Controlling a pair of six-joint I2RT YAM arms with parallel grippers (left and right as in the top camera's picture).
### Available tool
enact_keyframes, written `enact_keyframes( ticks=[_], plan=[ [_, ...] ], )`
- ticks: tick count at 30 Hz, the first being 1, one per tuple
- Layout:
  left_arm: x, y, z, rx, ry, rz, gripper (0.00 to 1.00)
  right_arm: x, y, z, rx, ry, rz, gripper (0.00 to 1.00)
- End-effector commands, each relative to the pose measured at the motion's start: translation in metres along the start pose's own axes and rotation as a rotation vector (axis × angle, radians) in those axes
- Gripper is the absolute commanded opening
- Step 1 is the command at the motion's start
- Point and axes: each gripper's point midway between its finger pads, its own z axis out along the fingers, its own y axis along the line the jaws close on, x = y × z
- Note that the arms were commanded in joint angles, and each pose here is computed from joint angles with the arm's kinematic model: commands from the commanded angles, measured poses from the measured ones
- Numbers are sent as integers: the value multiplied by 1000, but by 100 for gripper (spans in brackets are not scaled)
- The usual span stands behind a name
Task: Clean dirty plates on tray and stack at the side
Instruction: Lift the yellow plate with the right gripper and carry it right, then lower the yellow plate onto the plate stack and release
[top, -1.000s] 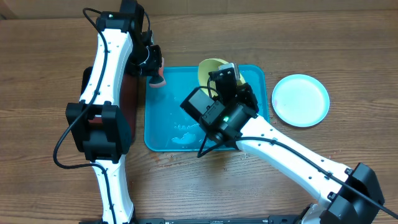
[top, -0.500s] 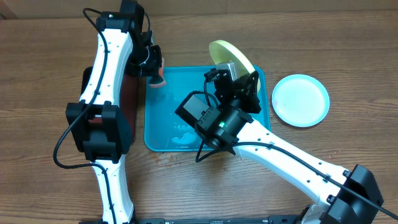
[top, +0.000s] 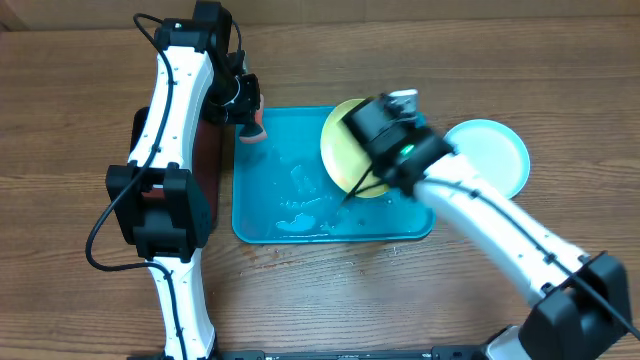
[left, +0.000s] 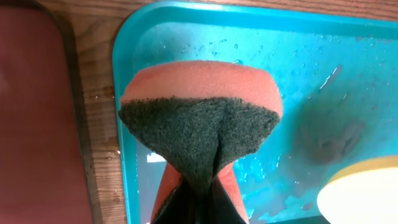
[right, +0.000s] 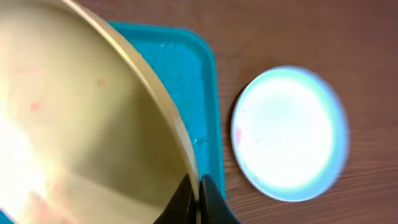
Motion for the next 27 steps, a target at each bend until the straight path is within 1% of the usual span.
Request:
enact_keyframes(
  ticks=[1, 4, 5, 6, 9, 12, 15, 20, 27],
  plan=[
    [3, -5, -1, -9, 5, -1, 4, 3, 2, 14, -272, 153, 74, 4],
    [5, -4, -1, -15, 15, -3, 4, -4, -34, 30, -324, 208, 221, 4],
    [5, -3, -1, -15, 15, -3, 4, -6, -56, 37, -328, 227, 292, 4],
    [5, -3, -1, -15, 15, -3, 5, -6, -67, 41, -324, 234, 330, 4],
    [5, -4, -1, -15, 14, -3, 4, -2, -118, 55, -263, 266, 486, 4],
    [5, -4, -1, -14, 14, -3, 4, 9, -157, 68, -208, 300, 587, 4],
    [5, -4, -1, -14, 14, -3, 4, 29, -192, 86, -143, 341, 673, 4],
    [5, -4, -1, -15, 13, -3, 4, 57, -209, 107, -108, 379, 755, 4],
    [5, -4, -1, -15, 13, -3, 4, 90, -201, 124, -99, 424, 761, 5]
  ],
)
